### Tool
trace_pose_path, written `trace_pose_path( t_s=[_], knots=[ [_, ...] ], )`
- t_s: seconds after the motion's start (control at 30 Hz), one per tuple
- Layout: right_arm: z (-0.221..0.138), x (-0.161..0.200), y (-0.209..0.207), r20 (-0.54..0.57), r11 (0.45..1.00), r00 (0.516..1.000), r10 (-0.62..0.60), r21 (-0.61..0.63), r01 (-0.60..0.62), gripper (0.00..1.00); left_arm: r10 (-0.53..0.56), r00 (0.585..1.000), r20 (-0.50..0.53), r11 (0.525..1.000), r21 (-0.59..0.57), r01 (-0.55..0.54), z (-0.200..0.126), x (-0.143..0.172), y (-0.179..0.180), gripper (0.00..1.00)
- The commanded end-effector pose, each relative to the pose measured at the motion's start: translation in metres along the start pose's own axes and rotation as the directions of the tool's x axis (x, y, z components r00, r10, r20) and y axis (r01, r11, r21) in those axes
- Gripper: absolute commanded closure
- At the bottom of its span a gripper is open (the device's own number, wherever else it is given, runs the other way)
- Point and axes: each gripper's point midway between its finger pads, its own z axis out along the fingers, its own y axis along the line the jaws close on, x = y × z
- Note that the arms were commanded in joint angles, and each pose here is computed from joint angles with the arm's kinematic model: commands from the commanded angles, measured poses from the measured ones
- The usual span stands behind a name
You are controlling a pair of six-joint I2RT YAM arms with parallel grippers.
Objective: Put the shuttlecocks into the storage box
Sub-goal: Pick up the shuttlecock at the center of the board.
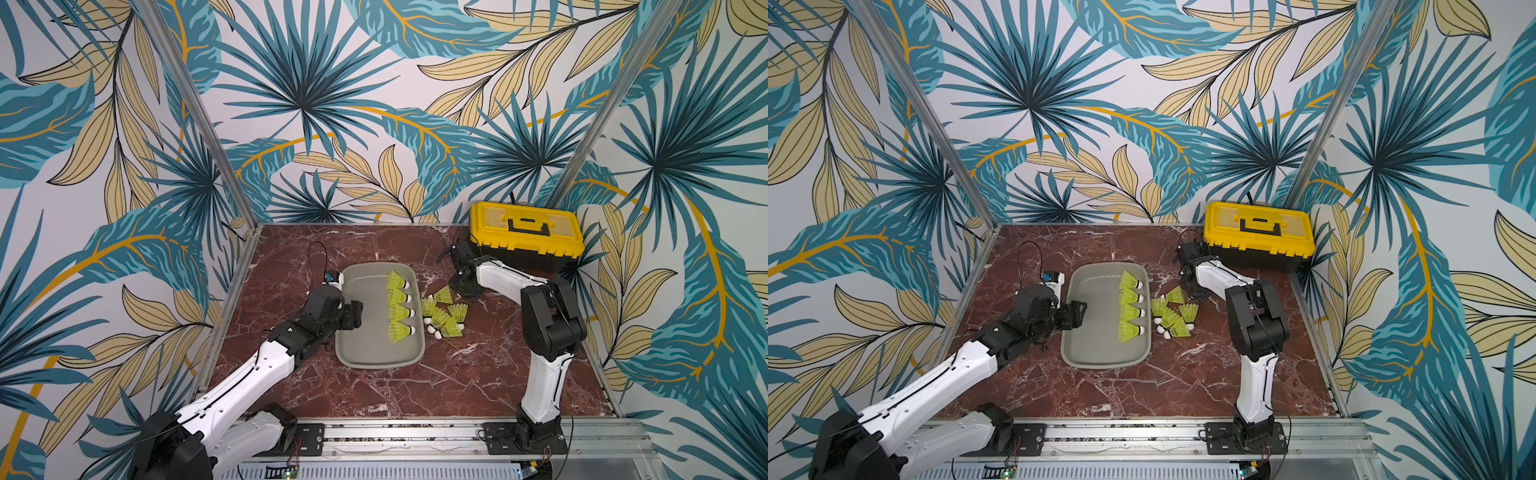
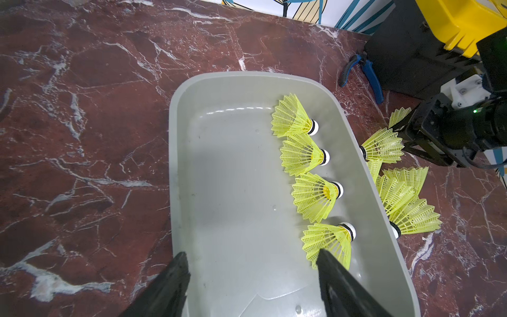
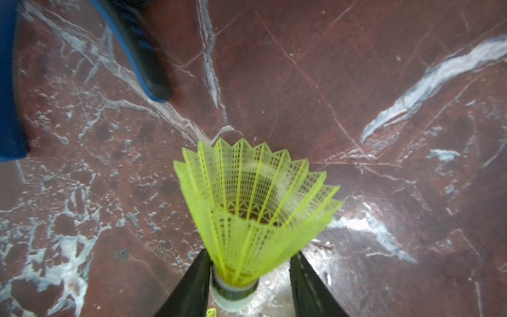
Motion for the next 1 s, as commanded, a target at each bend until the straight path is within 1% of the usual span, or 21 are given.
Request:
trace_pose_path(
  t_s=[0.0, 0.07, 0.17, 0.37, 0.47, 0.67, 0.97],
  knots=[
    [0.008, 0.009, -0.015, -0.031, 0.997, 0.998, -0.049, 0.065, 0.051, 0.52, 0.011, 1.0, 0.022, 1.0, -0.006, -0.01, -0.002, -0.004, 0.003, 0.24],
    [0.009, 0.01, -0.016, -0.036, 0.995, 0.997, -0.067, 0.073, 0.07, 0.53, 0.01, 1.0, 0.024, 1.0, -0.006, -0.009, -0.002, -0.005, 0.003, 0.24],
    [0.009, 0.01, -0.017, -0.039, 0.994, 0.996, -0.08, 0.075, 0.083, 0.59, 0.009, 1.0, 0.024, 1.0, -0.006, -0.008, -0.002, -0.005, 0.003, 0.24],
    [0.007, 0.011, -0.019, -0.038, 0.994, 0.996, -0.084, 0.067, 0.086, 0.74, 0.009, 1.0, 0.024, 1.0, -0.012, -0.009, -0.003, -0.005, 0.005, 0.24],
    [0.003, 0.01, -0.021, -0.028, 0.994, 0.996, -0.088, 0.06, 0.089, 0.79, 0.009, 1.0, 0.026, 1.0, -0.014, -0.009, -0.004, -0.005, 0.006, 0.24],
    [-0.009, 0.008, -0.025, 0.003, 0.993, 0.993, -0.117, 0.024, 0.117, 0.79, 0.013, 0.999, 0.036, 1.0, -0.009, -0.013, -0.01, -0.008, 0.005, 0.24],
    [-0.024, 0.019, -0.02, 0.007, 0.969, 0.976, -0.219, -0.116, 0.218, 0.81, 0.021, 0.999, 0.038, 1.0, 0.021, -0.021, -0.016, -0.009, 0.0, 0.24]
  ],
)
